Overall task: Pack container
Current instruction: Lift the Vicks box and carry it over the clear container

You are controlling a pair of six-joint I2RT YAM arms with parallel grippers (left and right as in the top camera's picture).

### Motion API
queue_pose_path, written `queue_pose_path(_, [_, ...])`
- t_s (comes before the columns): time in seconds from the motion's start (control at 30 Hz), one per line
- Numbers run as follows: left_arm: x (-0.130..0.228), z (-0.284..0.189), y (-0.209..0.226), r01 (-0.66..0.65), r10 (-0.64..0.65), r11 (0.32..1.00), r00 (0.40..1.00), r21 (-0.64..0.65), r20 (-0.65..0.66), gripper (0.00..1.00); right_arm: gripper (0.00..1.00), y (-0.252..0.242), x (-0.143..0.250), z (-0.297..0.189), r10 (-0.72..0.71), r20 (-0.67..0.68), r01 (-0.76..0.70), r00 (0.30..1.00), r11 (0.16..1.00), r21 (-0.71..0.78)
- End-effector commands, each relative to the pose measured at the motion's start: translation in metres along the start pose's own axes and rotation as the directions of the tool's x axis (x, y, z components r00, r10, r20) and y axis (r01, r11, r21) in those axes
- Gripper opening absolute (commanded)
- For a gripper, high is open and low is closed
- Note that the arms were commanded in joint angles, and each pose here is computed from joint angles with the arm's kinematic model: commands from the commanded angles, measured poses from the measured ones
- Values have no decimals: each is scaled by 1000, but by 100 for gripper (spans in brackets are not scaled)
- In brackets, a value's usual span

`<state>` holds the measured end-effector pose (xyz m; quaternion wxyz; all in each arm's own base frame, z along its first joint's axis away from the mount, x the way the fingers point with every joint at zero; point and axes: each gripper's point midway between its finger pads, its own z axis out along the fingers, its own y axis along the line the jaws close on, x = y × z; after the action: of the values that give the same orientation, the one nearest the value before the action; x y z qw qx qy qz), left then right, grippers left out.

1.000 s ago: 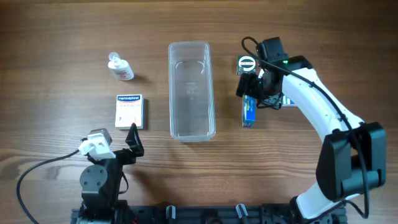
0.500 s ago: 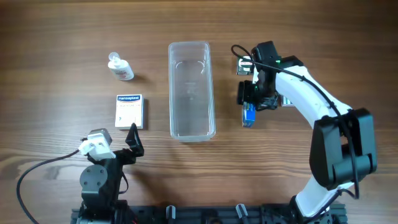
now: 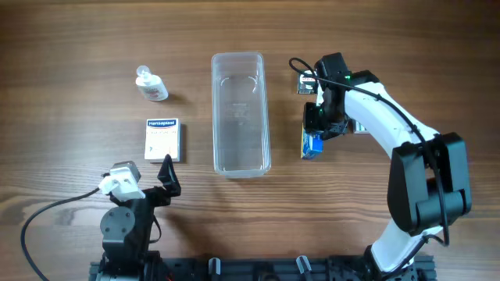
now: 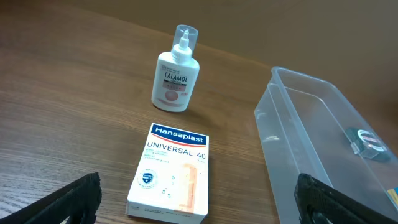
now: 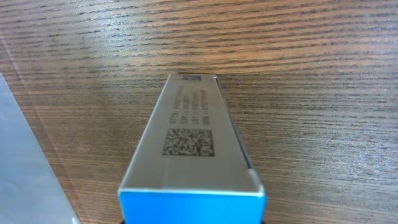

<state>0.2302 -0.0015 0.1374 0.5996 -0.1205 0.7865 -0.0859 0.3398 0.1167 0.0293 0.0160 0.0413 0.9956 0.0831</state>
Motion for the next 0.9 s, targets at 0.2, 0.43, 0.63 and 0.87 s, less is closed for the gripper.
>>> queue_pose_path(0.2, [1, 1, 1, 0, 0, 1000, 1000, -7, 5, 100, 15, 17, -21, -20, 6, 58, -3, 998, 999, -46])
queue_pose_path(0.43, [1, 1, 1, 0, 0, 1000, 1000, -6, 5, 100, 11, 37, -48, -61, -11, 139, 24, 990, 995, -95])
queue_pose_path(0.63, [1, 1, 1, 0, 0, 1000, 1000, -6, 5, 100, 11, 71, -70, -103, -65, 246, 100, 967, 986, -132])
queue_pose_path(0.87, [1, 1, 1, 0, 0, 1000, 1000, -6, 5, 100, 11, 117, -76, -121, -99, 326, 167, 940, 968, -188])
